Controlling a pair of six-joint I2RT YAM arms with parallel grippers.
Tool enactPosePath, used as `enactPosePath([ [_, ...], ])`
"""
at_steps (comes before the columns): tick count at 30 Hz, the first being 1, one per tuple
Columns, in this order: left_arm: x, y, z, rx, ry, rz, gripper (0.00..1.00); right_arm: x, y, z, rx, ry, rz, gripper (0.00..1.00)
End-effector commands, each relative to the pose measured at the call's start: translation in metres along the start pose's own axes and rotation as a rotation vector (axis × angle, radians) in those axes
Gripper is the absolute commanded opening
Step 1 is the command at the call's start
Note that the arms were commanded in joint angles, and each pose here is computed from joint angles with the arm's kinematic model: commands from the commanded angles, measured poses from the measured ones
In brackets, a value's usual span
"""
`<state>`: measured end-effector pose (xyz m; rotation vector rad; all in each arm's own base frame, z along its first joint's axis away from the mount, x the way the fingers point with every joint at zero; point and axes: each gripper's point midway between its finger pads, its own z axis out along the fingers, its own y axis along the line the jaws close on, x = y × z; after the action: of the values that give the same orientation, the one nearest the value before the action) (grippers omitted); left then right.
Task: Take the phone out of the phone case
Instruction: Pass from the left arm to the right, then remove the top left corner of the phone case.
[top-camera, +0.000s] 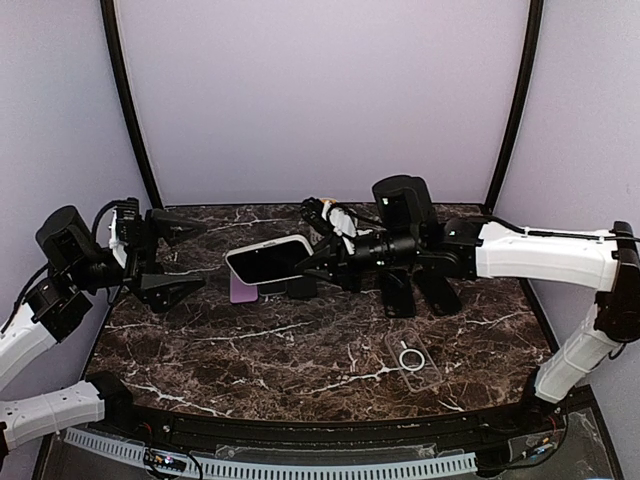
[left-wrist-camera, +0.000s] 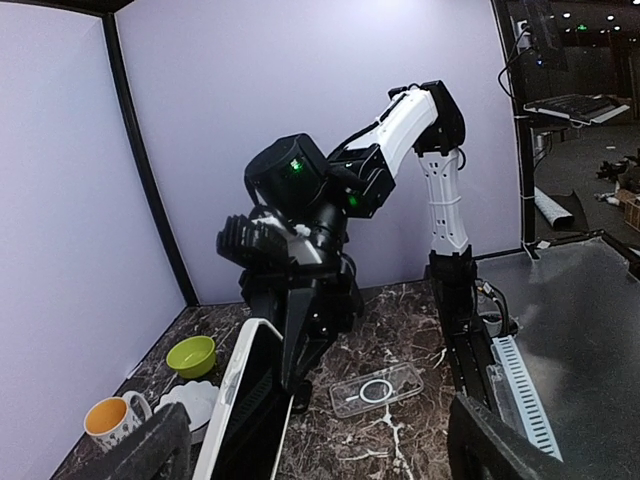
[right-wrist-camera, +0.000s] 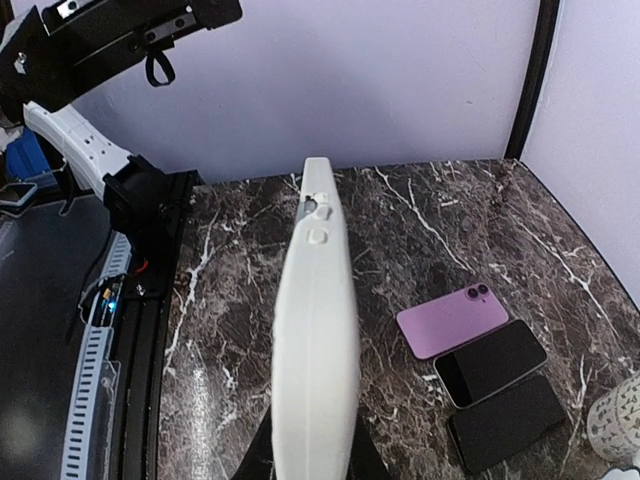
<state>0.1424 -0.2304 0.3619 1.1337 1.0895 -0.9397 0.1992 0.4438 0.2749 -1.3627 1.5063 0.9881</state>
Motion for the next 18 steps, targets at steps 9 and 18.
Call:
enactPosePath([
  [9, 0.045, -0.023, 0.003, 0.097, 0.079, 0.090, 0.86, 0.026, -0.009, -0.038, 0.198, 0.029, -0.297, 0.00],
  [18, 0.095, -0.042, 0.017, 0.207, 0.223, 0.090, 0.81, 0.023, -0.005, -0.038, 0.246, -0.004, -0.266, 0.00],
])
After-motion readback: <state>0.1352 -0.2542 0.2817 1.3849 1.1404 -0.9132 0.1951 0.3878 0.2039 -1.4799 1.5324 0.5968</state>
